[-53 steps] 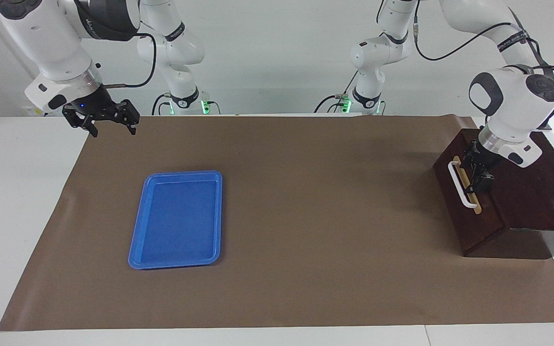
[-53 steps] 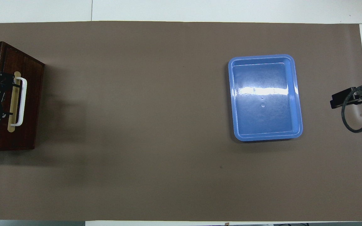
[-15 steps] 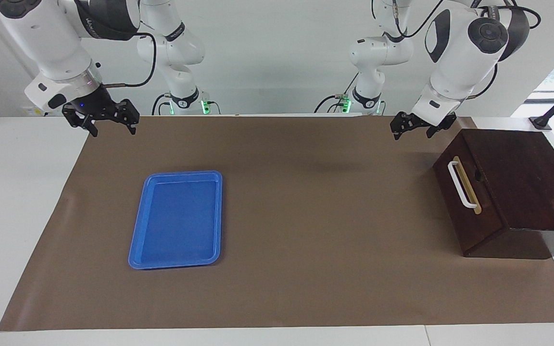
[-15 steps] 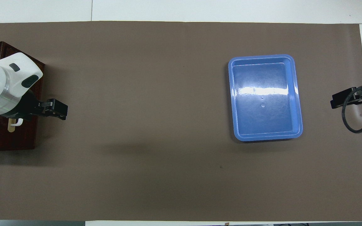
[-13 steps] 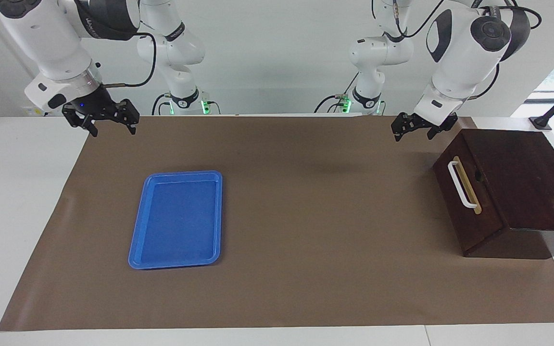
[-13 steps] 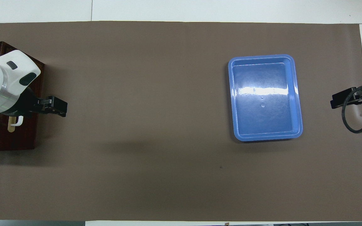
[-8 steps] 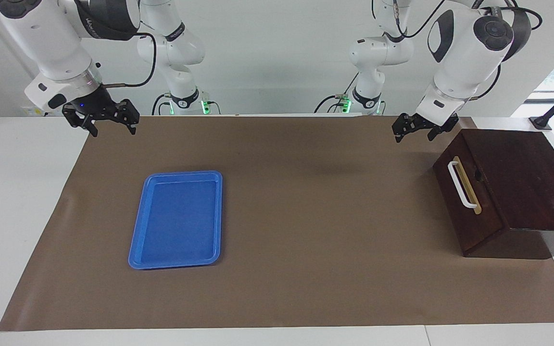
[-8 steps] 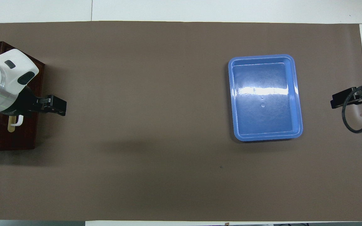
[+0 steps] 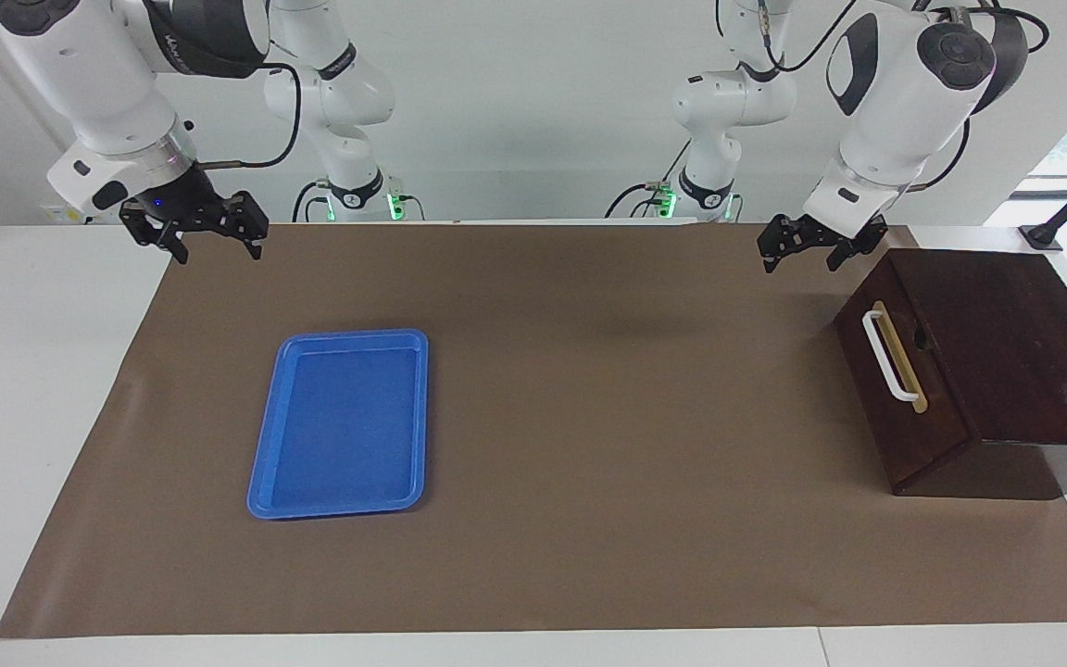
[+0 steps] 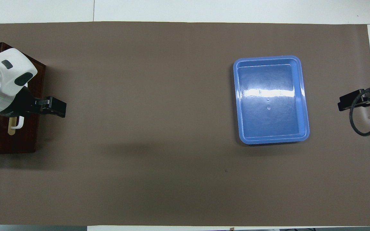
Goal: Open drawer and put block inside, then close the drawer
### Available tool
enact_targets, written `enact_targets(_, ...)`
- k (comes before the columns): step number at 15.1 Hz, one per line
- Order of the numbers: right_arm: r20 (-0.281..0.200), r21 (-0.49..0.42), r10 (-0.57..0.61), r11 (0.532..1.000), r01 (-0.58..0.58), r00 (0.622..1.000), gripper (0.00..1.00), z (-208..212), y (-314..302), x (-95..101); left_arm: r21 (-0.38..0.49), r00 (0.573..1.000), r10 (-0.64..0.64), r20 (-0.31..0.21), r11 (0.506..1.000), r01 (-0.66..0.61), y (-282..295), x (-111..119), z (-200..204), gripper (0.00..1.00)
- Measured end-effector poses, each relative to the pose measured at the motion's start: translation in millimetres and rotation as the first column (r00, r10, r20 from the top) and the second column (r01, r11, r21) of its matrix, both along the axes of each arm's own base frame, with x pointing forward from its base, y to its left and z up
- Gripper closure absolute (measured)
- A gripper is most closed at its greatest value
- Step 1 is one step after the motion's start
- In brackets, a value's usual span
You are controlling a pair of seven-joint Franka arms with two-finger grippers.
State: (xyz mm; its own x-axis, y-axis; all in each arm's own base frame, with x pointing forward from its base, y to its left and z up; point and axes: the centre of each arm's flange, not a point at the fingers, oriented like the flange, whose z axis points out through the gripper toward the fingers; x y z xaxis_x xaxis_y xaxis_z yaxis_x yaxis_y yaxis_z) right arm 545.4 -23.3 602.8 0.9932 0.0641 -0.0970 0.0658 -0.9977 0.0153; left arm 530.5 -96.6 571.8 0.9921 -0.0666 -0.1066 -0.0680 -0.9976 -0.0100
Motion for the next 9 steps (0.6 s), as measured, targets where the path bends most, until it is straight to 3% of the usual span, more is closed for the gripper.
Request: enact_targets(9, 0.0, 0.0, 0.0, 1.0, 0.0, 1.0, 0.0, 0.0, 0.0, 0.0, -0.002, 1.0, -0.014, 0.004, 1.0, 0.014, -5.0, -1.0, 13.2, 0.0)
